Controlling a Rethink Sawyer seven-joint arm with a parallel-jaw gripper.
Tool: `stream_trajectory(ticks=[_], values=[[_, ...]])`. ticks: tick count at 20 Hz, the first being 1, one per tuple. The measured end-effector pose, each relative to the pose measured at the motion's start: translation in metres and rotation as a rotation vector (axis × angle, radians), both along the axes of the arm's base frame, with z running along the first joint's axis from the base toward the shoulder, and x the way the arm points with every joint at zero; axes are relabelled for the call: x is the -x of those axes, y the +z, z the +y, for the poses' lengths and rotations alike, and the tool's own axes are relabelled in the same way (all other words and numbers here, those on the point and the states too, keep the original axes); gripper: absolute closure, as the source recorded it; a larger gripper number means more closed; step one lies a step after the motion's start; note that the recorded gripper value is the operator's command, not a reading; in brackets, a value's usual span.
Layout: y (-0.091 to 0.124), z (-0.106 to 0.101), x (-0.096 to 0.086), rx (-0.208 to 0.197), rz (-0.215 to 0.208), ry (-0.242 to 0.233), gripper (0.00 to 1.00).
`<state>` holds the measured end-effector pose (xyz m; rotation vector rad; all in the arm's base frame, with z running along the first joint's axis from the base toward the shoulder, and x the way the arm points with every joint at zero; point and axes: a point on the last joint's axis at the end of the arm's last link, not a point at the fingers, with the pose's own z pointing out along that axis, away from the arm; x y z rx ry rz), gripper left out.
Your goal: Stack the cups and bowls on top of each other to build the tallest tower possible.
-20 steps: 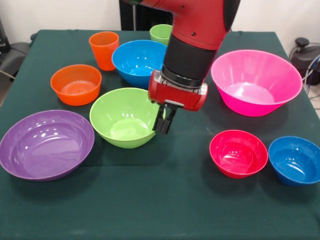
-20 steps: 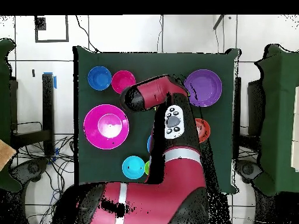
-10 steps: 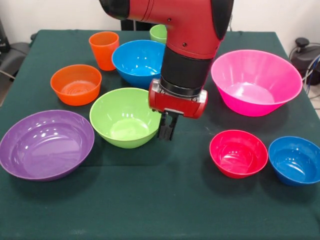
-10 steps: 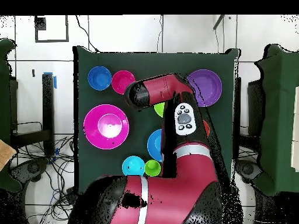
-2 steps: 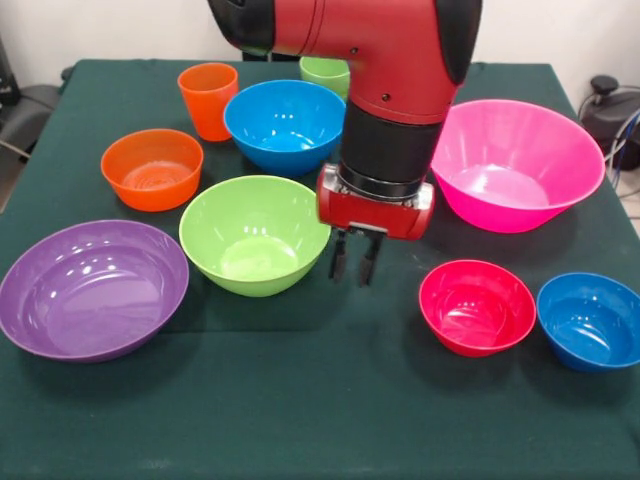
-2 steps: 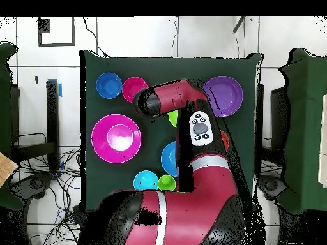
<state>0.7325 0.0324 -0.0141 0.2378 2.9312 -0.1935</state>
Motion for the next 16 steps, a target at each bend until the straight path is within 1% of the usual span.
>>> stream_trajectory(ticks=[3,8,14,16], values=[[0.000,0.005,-0.002,-0.011,-0.003,0.003,0.00],[0.001,0.006,-0.004,-0.024,-0.006,0.000,0.00],[0.004,0.000,-0.005,-0.050,-0.008,-0.019,0.00],[0.011,-0.005,-0.002,-0.066,-0.005,-0.033,0.00]])
